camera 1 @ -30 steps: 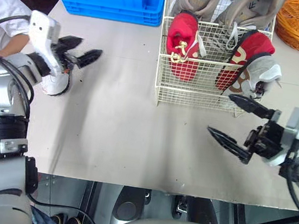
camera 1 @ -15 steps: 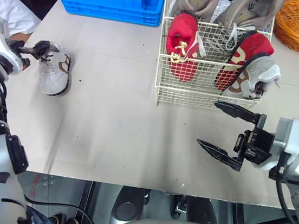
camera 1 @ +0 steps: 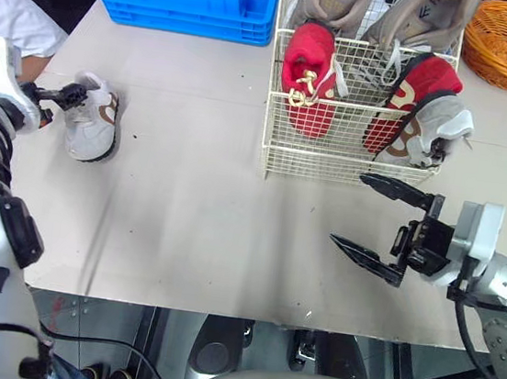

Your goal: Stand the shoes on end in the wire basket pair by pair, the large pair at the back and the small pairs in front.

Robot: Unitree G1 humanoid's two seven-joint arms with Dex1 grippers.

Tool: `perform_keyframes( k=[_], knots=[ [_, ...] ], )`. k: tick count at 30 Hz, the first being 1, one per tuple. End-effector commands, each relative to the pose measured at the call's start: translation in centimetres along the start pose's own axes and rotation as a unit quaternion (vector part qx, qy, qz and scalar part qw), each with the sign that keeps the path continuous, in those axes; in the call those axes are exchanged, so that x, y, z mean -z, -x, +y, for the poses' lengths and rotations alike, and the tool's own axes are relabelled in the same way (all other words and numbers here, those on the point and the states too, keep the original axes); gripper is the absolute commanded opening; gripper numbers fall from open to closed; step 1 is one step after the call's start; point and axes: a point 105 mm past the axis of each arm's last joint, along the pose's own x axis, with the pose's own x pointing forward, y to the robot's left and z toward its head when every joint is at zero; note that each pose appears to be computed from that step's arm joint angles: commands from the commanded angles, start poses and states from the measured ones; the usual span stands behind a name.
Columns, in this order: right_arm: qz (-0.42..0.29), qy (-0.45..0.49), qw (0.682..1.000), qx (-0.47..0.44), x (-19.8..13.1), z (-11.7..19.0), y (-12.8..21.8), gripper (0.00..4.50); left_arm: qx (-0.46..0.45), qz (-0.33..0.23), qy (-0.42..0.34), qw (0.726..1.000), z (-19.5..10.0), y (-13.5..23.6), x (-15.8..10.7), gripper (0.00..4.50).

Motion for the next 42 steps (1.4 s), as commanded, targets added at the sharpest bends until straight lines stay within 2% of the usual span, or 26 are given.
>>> perform_keyframes(
  k=[1, 2, 4, 6, 7, 8, 9, 11, 13, 18, 23, 28, 33, 38, 42],
  knots=[
    [-0.016, 0.021, 1.000, -0.004, -0.8, 0.2, -0.1, 4.41, -0.016, 0.051, -0.027, 0.998, 1.1, 0.8, 0.8, 4.50],
    [-0.017, 0.021, 1.000, -0.003, -0.8, 0.2, -0.1, 4.41, -0.016, 0.065, -0.036, 0.997, 1.2, 0.9, 1.1, 4.50],
    [-0.018, 0.021, 1.000, -0.002, -0.8, 0.2, -0.2, 4.50, -0.010, 0.087, -0.043, 0.995, 1.2, 1.0, 1.5, 3.95],
    [-0.019, 0.021, 1.000, -0.001, -0.7, 0.2, -0.3, 4.50, -0.007, 0.112, -0.060, 0.992, 1.2, 1.2, 2.1, 3.20],
    [-0.020, 0.021, 1.000, 0.000, -0.7, 0.2, -0.3, 4.50, -0.005, 0.124, -0.065, 0.990, 1.2, 1.2, 2.5, 2.60],
    [-0.021, 0.021, 1.000, 0.000, -0.7, 0.2, -0.4, 4.50, -0.002, 0.136, -0.071, 0.988, 1.2, 1.3, 2.9, 2.39],
    [-0.022, 0.021, 1.000, 0.001, -0.7, 0.2, -0.4, 4.50, -0.002, 0.147, -0.075, 0.986, 1.3, 1.4, 3.3, 1.68],
    [-0.023, 0.022, 0.999, 0.002, -0.7, 0.2, -0.4, 4.50, -0.001, 0.166, -0.086, 0.982, 1.4, 1.5, 3.9, 0.76],
    [-0.023, 0.023, 0.999, 0.004, -0.7, 0.1, -0.4, 4.50, 0.001, 0.179, -0.093, 0.980, 1.4, 1.6, 4.3, 0.02],
    [-0.024, 0.025, 0.999, 0.007, -0.8, 0.1, -0.3, 4.50, 0.005, 0.193, -0.105, 0.976, 1.7, 2.1, 4.0, 0.02],
    [-0.025, 0.025, 0.999, 0.007, -0.7, 0.0, -0.4, 4.50, 0.010, 0.177, -0.098, 0.979, 1.7, 2.3, 3.0, 0.02],
    [-0.027, 0.026, 0.999, 0.007, -0.9, -0.4, -0.2, 4.50, 0.028, 0.047, -0.038, 0.998, 0.9, 2.0, -1.6, 0.02],
    [-0.028, 0.029, 0.999, 0.008, -1.0, -1.0, 0.0, 4.50, 0.088, -0.100, -0.007, 0.991, -0.6, 2.7, -6.8, 0.02],
    [-0.027, 0.030, 0.999, 0.007, -1.1, -1.6, 0.2, 4.50, 0.124, -0.243, -0.010, 0.962, -1.5, 4.6, -10.9, 0.02],
    [-0.035, 0.025, 0.999, 0.006, -1.4, -2.0, 0.1, 4.50, 0.198, -0.348, -0.031, 0.916, -5.2, 7.2, -13.3, 0.02]
  ],
)
